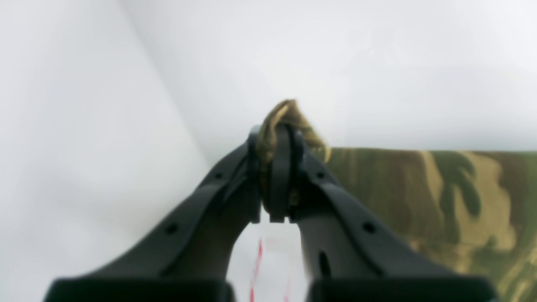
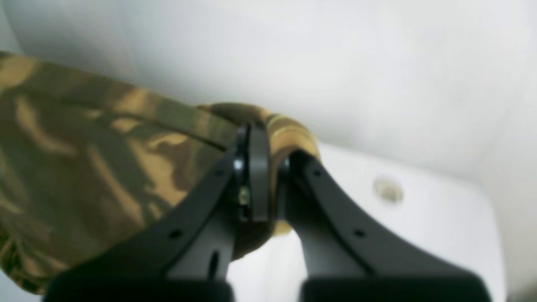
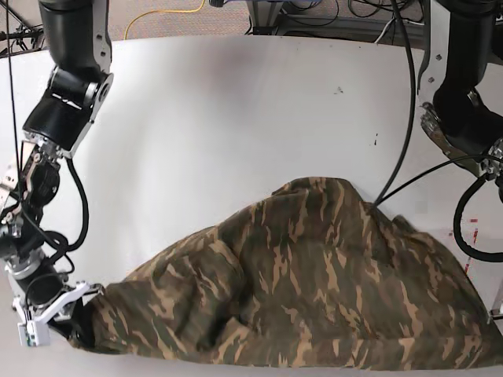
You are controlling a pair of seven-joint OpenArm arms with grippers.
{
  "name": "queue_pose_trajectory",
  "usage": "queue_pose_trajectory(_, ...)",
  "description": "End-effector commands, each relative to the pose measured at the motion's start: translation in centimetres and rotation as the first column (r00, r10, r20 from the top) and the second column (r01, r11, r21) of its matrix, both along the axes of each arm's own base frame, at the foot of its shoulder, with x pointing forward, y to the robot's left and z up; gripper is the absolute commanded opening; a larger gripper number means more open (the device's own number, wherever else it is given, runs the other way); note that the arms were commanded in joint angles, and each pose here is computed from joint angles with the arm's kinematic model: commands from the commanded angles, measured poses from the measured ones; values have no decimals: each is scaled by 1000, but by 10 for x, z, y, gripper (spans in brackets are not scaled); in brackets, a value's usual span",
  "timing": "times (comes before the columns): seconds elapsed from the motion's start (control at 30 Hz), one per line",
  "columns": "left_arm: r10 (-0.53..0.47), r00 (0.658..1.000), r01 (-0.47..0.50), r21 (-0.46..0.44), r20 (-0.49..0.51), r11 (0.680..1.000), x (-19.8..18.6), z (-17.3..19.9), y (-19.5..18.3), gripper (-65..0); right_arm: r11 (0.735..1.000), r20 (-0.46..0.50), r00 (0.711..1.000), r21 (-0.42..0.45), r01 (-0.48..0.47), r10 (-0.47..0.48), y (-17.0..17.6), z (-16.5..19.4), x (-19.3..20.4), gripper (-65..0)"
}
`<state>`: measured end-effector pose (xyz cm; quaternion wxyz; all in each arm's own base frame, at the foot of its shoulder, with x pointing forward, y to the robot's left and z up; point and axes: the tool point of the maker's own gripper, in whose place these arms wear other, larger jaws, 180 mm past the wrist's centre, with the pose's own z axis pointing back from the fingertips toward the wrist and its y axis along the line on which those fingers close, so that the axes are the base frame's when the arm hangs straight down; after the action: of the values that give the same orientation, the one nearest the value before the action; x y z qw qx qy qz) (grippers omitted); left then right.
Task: Fold the T-shirt properly
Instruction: 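Lift the shirt with both grippers and swing it up off the table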
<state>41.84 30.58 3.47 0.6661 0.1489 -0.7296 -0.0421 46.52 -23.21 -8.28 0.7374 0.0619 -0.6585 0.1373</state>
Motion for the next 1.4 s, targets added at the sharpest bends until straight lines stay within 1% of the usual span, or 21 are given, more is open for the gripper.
queue_pose_trajectory(0.0, 41, 993, -42, 11, 111, 999, -11, 44, 15, -650, 1000, 103, 995, -15, 2, 0, -10, 48, 7, -650)
queue_pose_trajectory(0.1, 35, 988, -35, -1, 151, 999, -9, 68, 17, -650, 999, 129, 992, -34, 3, 2, -15, 73, 16, -650)
queue_pose_trajectory(0.17, 45, 984, -46, 3, 174, 999, -11, 84, 24, -650, 998, 145, 989, -56, -6, 14, -12, 89, 21, -650)
queue_pose_trajectory(0.23, 55, 977, -57, 2, 208, 998, -16, 104, 32, -650, 996, 180, 983, -88, -10, 25, -9, 114, 23, -650)
queue_pose_trajectory(0.3, 50, 973, -49, -9, 227, 999, -15, 119, 35, -650, 994, 193, 981, -105, -7, 27, -11, 130, 26, -650)
queue_pose_trajectory(0.37, 39, 968, -38, -10, 248, 999, -14, 136, 34, -650, 994, 206, 978, -111, -4, 27, -13, 146, 30, -650)
queue_pose_trajectory(0.4, 29, 964, -27, -9, 266, 1000, -14, 149, 32, -650, 993, 226, 974, -120, -2, 29, -13, 161, 31, -650)
queue_pose_trajectory(0.43, 25, 962, -24, -7, 270, 1000, -14, 153, 31, -650, 992, 230, 973, -123, -4, 33, -12, 165, 32, -650)
queue_pose_trajectory(0.57, 7, 947, -12, 13, 321, 1000, -22, 182, 23, -650, 985, 284, 958, -172, -1, 50, -10, 205, 26, -650)
queue_pose_trajectory(0.67, -7, 943, -5, 34, 332, 999, -23, 193, 16, -650, 983, 292, 955, -184, 2, 53, -13, 216, 24, -650)
queue_pose_trajectory(0.83, -29, 949, 10, 62, 315, 998, -17, 190, 5, -650, 985, 281, 957, -171, -20, 68, -14, 213, 21, -650)
queue_pose_trajectory(0.97, -34, 958, 17, 63, 285, 998, -9, 178, 3, -650, 986, 228, 973, -169, -10, 49, -28, 187, 22, -650)
queue_pose_trajectory(1.03, -38, 967, 23, 63, 254, 998, -2, 164, 1, -650, 989, 208, 977, -145, -26, 56, -31, 170, 19, -650)
queue_pose_trajectory(1.1, -51, 970, 37, 63, 236, 997, 3, 153, -5, -650, 991, 167, 985, -129, -30, 51, -35, 145, 15, -650)
queue_pose_trajectory(1.23, -53, 979, 38, 79, 197, 996, 5, 124, -13, -650, 994, 97, 995, -105, -27, 37, -42, 101, 5, -650)
queue_pose_trajectory(1.37, -42, 994, 33, 92, 104, 995, 8, 82, -19, -650, 994, 26, 999, -103, -26, 28, -42, 54, -10, -650)
